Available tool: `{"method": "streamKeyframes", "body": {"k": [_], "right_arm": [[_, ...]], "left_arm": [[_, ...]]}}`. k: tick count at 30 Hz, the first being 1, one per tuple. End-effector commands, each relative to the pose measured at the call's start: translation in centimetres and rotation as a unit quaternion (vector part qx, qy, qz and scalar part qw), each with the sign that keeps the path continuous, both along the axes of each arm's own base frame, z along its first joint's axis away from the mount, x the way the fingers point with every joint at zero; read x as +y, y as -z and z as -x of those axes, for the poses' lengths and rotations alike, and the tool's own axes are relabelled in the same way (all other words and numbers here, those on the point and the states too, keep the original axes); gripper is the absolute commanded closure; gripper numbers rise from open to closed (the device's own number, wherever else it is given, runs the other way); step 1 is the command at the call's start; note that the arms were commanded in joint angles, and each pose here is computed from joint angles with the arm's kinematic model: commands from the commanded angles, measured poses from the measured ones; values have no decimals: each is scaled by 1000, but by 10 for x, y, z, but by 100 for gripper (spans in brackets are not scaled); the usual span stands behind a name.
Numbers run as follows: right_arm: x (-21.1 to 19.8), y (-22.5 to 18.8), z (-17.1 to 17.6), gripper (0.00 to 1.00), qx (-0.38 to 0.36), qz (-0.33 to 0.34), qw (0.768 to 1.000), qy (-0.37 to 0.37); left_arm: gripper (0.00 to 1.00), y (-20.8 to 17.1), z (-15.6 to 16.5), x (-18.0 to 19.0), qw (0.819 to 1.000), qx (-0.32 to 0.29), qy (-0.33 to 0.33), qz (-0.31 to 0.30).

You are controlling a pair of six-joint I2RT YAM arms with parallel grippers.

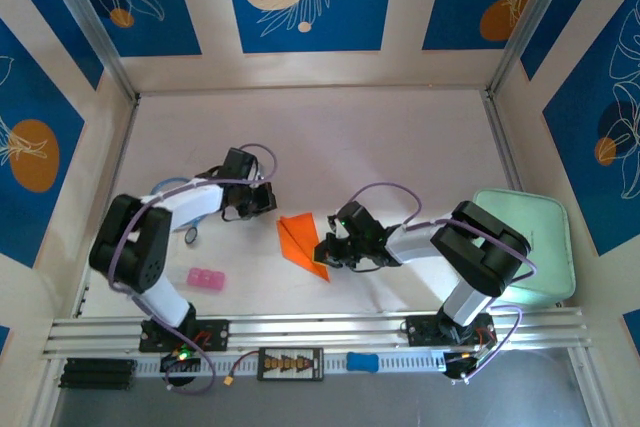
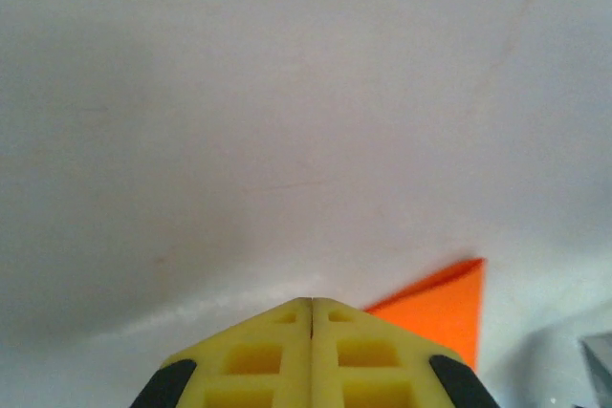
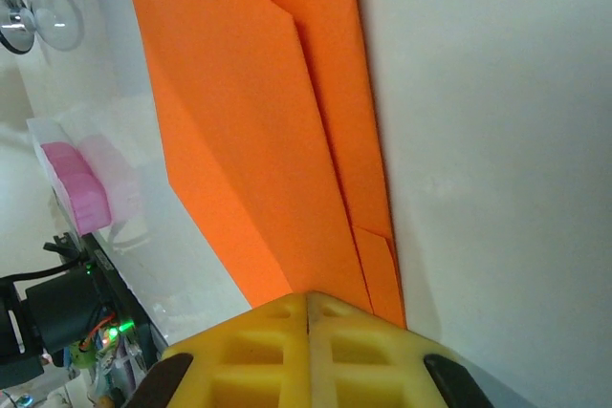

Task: Fold a paper plane with a square sheet of paper (pick it up from the middle)
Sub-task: Fourth fold the wing at the center of the table.

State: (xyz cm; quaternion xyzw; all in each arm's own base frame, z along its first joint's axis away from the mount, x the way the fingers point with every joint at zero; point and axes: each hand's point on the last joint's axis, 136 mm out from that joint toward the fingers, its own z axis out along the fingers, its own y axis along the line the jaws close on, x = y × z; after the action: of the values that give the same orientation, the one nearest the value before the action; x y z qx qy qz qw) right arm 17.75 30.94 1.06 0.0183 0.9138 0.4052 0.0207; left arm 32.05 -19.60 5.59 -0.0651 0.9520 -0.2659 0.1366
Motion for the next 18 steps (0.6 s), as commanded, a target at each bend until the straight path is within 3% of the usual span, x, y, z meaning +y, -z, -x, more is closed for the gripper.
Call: {"method": "streamKeyframes", "body": {"k": [1,10,14,18], "right_arm": [[-51,55,41,100,104,112,988,33],[-58,59,33,100,140,117,975,125],[-57,58,33,100,137,113,976,123],[-58,59,34,100,135,116,976,122]], "left_arm": [[95,-33,10,-7,999,-38,11,8],[94,-14,53,-77,992,4,78,94],[96,2,62,-97,991,24,103,87],[98,22,65,-92,993,43,91,67]]}}
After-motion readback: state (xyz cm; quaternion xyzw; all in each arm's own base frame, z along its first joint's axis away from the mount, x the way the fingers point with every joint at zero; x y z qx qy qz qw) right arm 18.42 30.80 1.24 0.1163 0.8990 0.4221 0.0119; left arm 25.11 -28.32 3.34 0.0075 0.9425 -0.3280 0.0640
